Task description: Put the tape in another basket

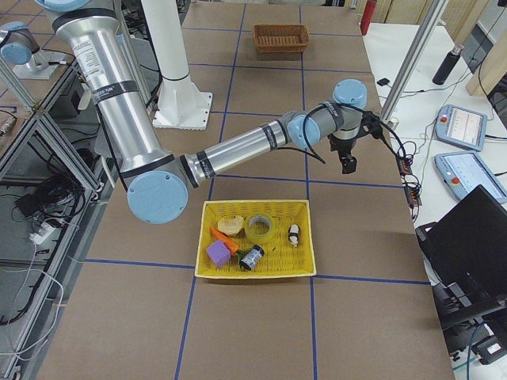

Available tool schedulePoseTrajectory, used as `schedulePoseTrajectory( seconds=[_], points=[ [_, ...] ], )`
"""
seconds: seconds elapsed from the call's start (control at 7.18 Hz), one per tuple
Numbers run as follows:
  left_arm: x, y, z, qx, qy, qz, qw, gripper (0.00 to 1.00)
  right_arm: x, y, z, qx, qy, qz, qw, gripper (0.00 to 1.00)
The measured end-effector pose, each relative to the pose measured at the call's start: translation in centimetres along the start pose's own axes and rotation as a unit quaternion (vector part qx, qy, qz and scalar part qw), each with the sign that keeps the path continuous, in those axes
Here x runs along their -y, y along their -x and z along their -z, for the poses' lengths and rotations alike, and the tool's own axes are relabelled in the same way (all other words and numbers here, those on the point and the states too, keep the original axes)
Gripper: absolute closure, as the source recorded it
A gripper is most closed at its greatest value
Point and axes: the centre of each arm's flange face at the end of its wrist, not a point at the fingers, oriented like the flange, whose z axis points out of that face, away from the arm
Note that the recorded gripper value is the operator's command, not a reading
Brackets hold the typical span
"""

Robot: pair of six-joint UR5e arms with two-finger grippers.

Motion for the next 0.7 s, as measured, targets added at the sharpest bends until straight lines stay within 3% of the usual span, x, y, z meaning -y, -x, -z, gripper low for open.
schedulePoseTrajectory(
  seconds=[0.42,0.7],
  points=[
    [0.0,-0.1,0.2,0.000,-0.001,0.000,1.0000,0.02,-1.0,-1.0,0.8,0.009,-0.001,-0.010,0.9999,0.00],
    [-0.2,0.8,0.0,0.030,0.000,0.003,0.9995,0.02,-5.3,-5.8,2.5,0.027,0.000,-0.059,0.9979,0.00]
  ],
)
